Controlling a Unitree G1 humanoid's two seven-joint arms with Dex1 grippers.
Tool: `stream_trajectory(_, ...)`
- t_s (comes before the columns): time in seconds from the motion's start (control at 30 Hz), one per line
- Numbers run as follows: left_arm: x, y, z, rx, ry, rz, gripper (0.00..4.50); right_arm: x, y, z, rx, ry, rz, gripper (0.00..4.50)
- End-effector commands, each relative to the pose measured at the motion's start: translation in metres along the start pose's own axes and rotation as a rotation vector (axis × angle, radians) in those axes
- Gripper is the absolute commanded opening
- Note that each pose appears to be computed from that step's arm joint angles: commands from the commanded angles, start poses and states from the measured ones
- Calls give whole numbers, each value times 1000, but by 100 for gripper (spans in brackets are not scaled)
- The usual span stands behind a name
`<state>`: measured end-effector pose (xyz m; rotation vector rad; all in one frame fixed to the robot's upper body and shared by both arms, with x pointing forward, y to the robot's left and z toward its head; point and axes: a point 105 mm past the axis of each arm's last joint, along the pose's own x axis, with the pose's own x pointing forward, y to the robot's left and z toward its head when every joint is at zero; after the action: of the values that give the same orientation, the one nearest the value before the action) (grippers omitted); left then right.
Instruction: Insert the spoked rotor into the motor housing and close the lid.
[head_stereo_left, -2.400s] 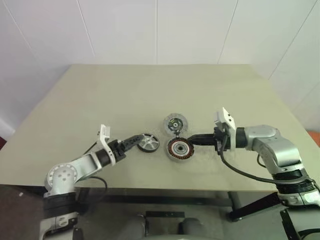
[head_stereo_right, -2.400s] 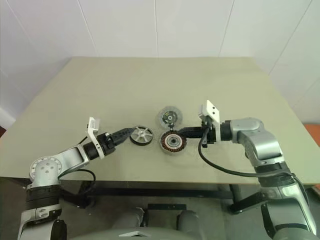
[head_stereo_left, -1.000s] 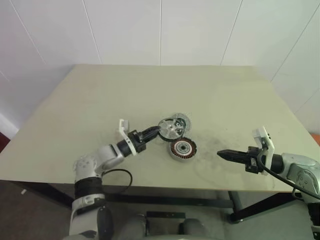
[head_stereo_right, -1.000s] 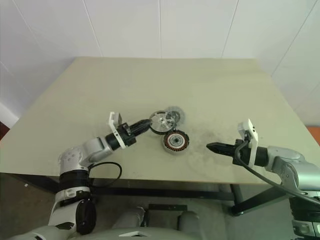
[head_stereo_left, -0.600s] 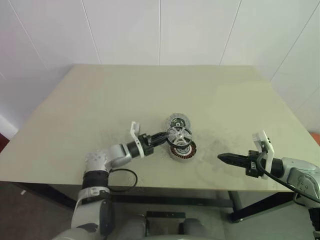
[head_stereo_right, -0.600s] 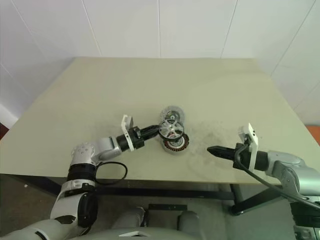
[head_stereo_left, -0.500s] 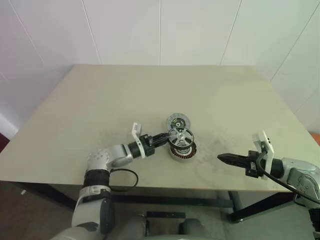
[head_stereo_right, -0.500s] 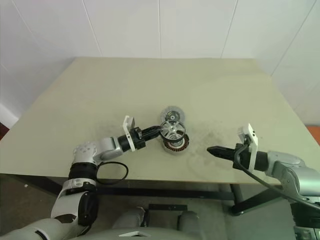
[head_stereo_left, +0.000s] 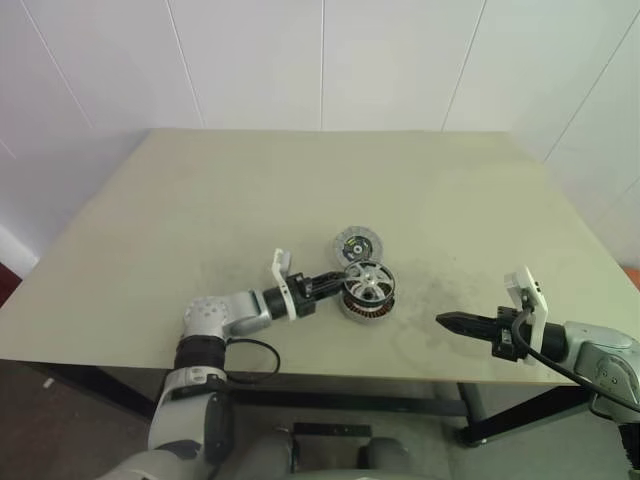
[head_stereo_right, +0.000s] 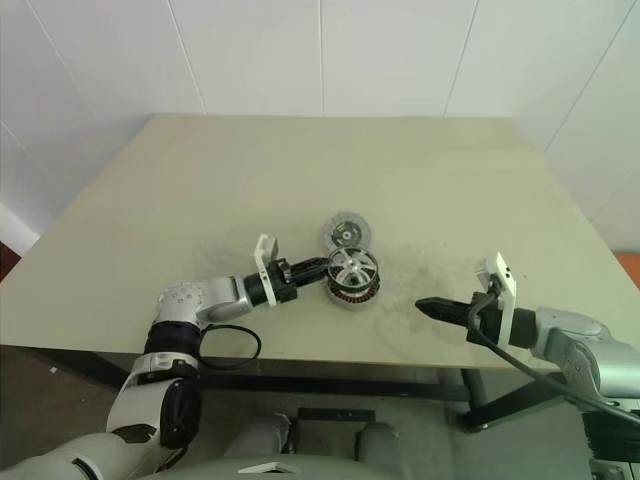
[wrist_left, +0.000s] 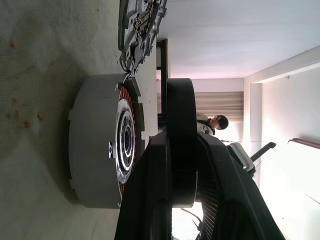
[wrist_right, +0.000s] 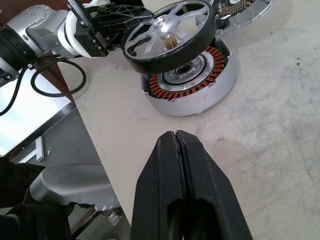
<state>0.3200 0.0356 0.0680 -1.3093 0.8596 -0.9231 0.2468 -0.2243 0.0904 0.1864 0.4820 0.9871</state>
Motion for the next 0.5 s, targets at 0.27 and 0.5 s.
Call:
stream_trajectory(0.27,7,-5,0,13,34,-22,42,-4,5,15,-56,-42,-4,0)
stream_trajectory(0.5,7,-2,-4,7,47,-13,42,-4,5,14,-54,-44,-9,0)
